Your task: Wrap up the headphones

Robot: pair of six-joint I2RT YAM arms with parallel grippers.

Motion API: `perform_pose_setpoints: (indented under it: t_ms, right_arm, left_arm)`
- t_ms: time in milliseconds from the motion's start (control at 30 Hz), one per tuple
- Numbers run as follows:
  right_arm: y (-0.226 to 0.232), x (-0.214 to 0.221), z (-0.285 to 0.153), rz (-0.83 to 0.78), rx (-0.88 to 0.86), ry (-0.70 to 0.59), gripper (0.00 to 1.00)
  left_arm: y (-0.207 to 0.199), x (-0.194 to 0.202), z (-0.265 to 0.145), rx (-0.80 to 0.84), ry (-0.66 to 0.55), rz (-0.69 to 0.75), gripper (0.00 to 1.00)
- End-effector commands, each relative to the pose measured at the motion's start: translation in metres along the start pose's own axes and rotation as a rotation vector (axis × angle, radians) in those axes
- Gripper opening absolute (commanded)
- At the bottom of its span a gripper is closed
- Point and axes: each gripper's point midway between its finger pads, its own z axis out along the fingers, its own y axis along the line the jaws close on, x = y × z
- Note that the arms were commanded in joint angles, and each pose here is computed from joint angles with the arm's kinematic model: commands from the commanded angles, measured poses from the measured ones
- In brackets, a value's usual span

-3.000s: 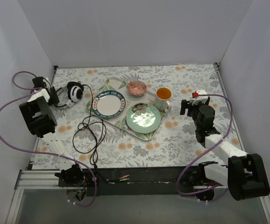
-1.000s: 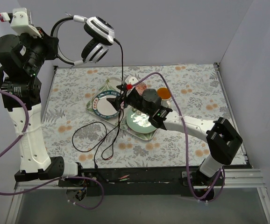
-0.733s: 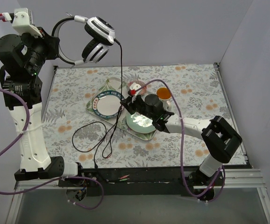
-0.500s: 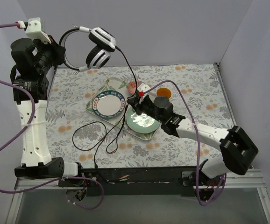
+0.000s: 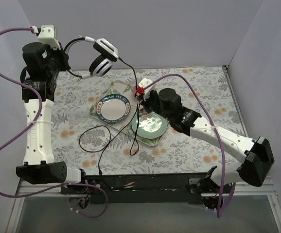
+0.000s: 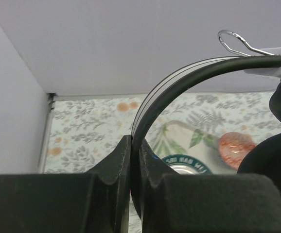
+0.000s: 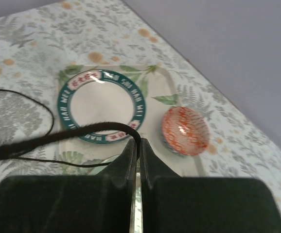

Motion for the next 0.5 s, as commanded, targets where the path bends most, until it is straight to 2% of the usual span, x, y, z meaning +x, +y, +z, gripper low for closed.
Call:
perform_pose_setpoints:
  t_ms: [0,67,167,333,467]
  right_arm:
    - [-0.057,-0.002,-0.041,-0.133,0.26,0.273,0.01]
    - [-0.085,-0.017,-0.06,-0.167,0.414,0.311,0.01]
    - [-0.106,-0.031,-0.081,-0.23,0.53,0.349,0.01]
    - [-0.117,-0.067,-0.088,-0.329,0.591,0.288,0.01]
    - [-0.11,-0.102,-0.082,-0.473,0.575,0.241,0.01]
  left_arm:
    - [0.038,0.041,0.024,-0.173,0.059,0.129,0.0]
    - [0.042,0.045,0.029,-0.211,0.039,0.167,0.0]
    - [0.052,0.055,0.034,-0.281,0.047,0.235,0.0]
    - [0.022,0.064,0.044,-0.258,0.058,0.32,0.0]
    - [0.008,0.076,0.049,-0.237,0.078,0.345,0.0]
